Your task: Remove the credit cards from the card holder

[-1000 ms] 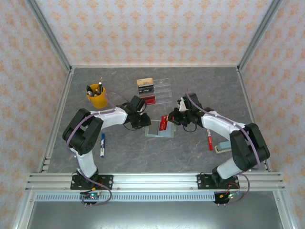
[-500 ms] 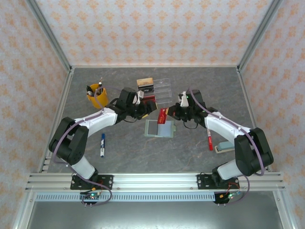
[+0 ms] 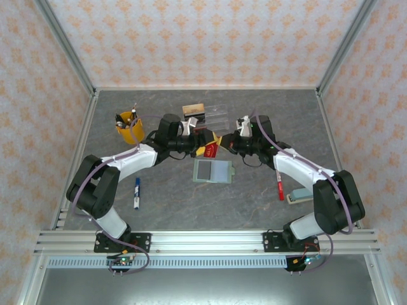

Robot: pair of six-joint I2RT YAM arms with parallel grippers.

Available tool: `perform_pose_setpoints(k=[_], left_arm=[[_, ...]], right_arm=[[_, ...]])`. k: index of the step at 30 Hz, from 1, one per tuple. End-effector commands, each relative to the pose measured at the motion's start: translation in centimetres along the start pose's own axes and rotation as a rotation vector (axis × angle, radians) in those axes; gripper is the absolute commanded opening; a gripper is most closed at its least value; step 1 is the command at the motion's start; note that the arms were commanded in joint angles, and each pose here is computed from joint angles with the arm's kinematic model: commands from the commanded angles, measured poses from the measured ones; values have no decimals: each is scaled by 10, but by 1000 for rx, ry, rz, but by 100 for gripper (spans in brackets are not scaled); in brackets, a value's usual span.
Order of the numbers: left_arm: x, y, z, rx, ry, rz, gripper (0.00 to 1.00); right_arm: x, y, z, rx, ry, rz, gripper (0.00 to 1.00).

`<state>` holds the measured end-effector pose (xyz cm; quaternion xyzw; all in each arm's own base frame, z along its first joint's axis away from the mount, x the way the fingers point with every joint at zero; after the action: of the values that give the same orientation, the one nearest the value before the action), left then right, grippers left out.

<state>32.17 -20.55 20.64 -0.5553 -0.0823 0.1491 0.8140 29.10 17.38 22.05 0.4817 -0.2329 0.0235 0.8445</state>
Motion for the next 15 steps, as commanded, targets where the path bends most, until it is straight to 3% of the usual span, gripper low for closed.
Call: perform_pose_setpoints(k=[1,6,14,15], left_arm=[[4,-13,2,-69,20,-37,70],[4,-12,4,-84,20,-40,39],[1,-16,11,-55,18,-104,7],[1,-14,12,-33,12,-109,2]], right_arm=[[10,10,3,56,-36,22,0],[8,1,0,36,-29,-5,0],[6,-4,-1,-1,-8,-14,0],[6,-5,-1,-29,2,-22,6]])
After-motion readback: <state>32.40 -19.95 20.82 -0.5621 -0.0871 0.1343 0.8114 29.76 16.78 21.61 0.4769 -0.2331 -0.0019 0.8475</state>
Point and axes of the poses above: each hand's point on the last joint's axis, 136 mm out from that joint toward the fingers, its own z axis back along the fingers, its own y axis along the line the jaws close on, x = y × z, the point moved 10 cm from there along z, back along the fingers, and after that the axes turned 10 degrees about z, right-handed, at the moved point
